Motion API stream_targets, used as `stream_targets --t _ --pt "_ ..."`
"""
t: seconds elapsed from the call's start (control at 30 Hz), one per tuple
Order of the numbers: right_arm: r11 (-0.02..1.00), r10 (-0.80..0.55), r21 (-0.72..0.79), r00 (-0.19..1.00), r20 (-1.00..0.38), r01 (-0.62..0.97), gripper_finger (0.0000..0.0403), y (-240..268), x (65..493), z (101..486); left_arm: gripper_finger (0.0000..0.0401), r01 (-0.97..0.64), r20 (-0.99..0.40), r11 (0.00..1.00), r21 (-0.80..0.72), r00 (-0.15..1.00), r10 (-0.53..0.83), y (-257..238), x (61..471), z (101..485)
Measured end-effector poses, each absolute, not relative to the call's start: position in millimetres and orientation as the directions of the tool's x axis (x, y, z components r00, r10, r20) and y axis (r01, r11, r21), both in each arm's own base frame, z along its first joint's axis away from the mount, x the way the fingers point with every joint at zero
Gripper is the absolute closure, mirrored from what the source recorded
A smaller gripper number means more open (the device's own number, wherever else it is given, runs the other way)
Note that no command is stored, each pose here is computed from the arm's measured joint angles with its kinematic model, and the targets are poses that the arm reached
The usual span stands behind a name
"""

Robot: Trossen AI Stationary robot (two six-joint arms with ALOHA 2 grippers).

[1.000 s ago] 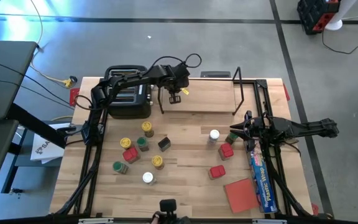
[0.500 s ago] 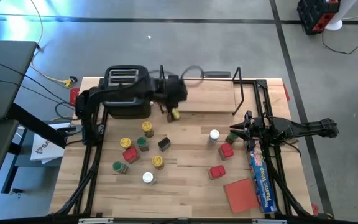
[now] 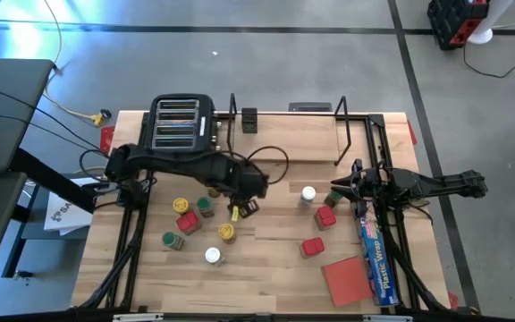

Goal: Shelf spices
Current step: Put the black seasoning can on the shelf aligned with the other black seasoning cans

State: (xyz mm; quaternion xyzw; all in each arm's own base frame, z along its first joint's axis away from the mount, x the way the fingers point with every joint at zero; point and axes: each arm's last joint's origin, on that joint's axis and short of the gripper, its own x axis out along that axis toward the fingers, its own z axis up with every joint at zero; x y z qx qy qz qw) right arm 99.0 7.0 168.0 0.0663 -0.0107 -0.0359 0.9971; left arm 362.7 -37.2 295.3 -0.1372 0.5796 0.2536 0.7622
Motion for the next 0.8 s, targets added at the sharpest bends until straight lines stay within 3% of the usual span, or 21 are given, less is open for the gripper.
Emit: stream_targets --t 0.17,0.3,0.6,0.8 --pt "0.989 -0.072 0.133 0.997 0.017 0.070 0.0318 7 99 168 0.0150 -0.628 -0.983 0.774 0.085 0.074 0.167 -45 352 259" --pt "0.989 -0.073 0.133 0.997 0.017 0.070 0.0318 7 99 168 0.0108 -0.650 -0.986 0.753 0.101 0.033 0.161 -44 347 231" --pt "0.989 -0.073 0.133 0.997 0.017 0.070 0.0318 7 99 168 0.0117 -0.647 -0.987 0.762 0.033 0.101 0.128 -40 351 208" --pt "0.989 -0.073 0.133 0.997 0.017 0.070 0.0318 7 99 168 0.0163 -0.628 -0.984 0.777 0.042 0.107 0.140 -31 353 206"
